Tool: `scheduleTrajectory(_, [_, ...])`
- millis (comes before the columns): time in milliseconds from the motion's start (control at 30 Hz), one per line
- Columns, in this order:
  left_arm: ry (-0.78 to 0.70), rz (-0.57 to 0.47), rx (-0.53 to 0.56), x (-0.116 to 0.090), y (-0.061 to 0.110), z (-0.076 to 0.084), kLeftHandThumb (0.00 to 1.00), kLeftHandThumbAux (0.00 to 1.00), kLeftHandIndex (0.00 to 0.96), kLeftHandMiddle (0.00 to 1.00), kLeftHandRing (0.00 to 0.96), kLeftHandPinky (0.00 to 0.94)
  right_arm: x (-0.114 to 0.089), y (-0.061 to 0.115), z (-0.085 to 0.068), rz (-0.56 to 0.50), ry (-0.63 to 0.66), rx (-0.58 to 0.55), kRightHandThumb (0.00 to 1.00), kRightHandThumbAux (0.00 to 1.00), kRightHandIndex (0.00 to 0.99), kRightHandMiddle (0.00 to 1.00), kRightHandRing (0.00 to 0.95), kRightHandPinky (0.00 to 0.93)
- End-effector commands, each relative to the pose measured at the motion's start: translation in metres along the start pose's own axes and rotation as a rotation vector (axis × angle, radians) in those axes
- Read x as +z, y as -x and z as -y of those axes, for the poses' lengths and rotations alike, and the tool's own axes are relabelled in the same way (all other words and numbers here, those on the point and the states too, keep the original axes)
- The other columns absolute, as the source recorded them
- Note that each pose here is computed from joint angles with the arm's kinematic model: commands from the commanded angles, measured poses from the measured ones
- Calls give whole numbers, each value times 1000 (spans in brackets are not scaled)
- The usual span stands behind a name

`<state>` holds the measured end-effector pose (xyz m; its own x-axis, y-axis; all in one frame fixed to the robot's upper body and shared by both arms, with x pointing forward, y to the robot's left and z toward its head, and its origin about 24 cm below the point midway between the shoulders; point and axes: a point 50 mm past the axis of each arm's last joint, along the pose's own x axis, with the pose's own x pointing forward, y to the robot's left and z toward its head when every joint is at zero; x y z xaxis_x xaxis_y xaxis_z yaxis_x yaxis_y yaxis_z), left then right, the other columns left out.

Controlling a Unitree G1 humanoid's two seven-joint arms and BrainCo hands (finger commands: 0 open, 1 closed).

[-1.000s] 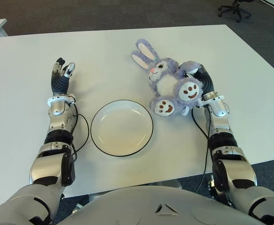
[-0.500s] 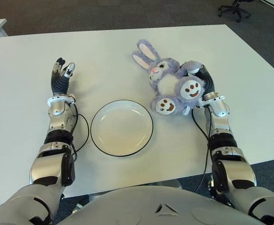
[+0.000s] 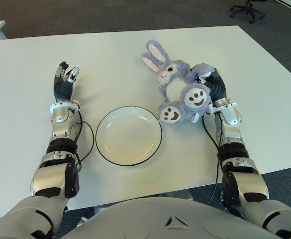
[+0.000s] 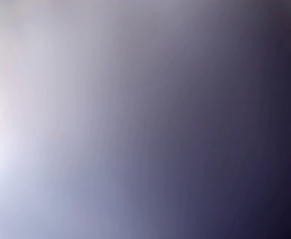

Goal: Put the doll into the plate.

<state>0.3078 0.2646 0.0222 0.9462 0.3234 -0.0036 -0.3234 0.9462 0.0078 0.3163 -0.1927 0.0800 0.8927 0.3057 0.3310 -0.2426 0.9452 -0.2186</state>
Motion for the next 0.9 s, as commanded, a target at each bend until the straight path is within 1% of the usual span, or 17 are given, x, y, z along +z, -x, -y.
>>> scheduleTrajectory(33, [-21,-279,24,-63,39,1,0,493,0,73,102,136,-51,59,-41,-227,-163,-37,843,675,388,528,621,582])
scheduleTrajectory(233, [-19,-279,20,-63,39,2,0,489,0,72,104,136,-44,54,-44,-193,-167,-36,843,675,388,531,627,593])
scheduleTrajectory(300, [-21,-279,17,-64,39,2,0,490,0,71,104,120,-41,53,-44,-178,-167,-38,843,675,390,518,628,605])
scheduleTrajectory(467, [-23,-283,13,-64,40,3,0,491,0,72,103,113,-35,49,-45,-152,-166,-41,844,676,391,509,638,602])
scheduleTrajectory(600, [-24,-285,11,-65,40,3,0,493,0,71,101,119,-33,48,-45,-145,-167,-40,843,676,388,512,638,593])
scheduleTrajectory(900, [-24,-288,13,-65,40,4,0,498,0,71,103,134,-22,41,-45,-107,-161,-36,846,673,394,541,652,613])
